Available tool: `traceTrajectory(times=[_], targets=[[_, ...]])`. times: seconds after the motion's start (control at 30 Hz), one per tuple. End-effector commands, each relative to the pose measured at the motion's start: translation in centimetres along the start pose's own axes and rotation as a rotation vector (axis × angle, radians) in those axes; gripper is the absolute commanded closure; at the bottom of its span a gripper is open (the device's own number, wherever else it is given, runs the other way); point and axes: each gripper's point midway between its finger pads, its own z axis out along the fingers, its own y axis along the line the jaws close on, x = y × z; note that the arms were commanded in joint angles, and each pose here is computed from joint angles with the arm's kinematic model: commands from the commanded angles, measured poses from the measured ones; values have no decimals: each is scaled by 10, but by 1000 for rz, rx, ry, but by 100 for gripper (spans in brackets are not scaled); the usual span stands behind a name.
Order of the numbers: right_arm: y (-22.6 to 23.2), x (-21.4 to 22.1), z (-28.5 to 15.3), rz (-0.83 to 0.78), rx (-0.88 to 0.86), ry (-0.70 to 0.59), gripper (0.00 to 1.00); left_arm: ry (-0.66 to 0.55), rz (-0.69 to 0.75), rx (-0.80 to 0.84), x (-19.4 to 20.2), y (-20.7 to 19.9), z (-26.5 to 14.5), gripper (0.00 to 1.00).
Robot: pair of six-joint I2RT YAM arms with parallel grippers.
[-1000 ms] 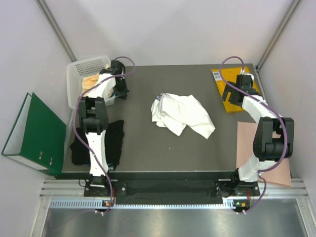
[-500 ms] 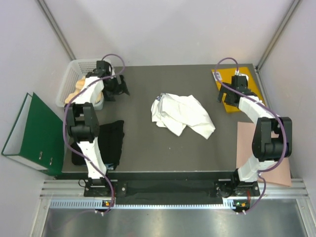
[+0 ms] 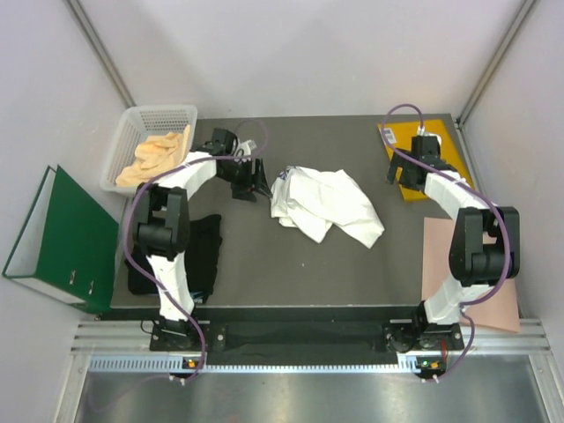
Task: Fold and stack the t-shirts
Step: Move the tshirt to the center of the board, then flatten out the tshirt
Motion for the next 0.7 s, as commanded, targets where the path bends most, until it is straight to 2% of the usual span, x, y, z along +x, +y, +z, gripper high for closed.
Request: traceTrajectory(times=[0.0,0.2,0.23,0.3,0.37,0.4,0.43,0.47,0.57,0.67], targets=[[9,-12,-4,9,-22,-38,0,84,0,50,23,4,19,31],[9,-11,-6,5,-20,-38,0,189,6,87,46,0,41,31],[8,-11,-7,7,-19,-37,0,200,13,90,50,-4,45,34],[9,-10,-7,5,-20,-39,0,219,12,83,54,-2,53,42],[9,-10,-7,8,-21,-37,0,231,13,73,57,-1,58,58],[8,-9,-7,9,-18,-36,0,238,5,65,58,3,61,68],[9,-9,-7,9,-19,-37,0,237,3,57,56,4,62,92],[8,-8,-7,8,-19,-34,0,229,5,26,55,8,62,100],[7,-8,-9,6,-17,-35,0,185,25,-19,41,9,55,100],[7,-6,-11,8,-19,-37,0,84,62,-97,16,6,33,100]])
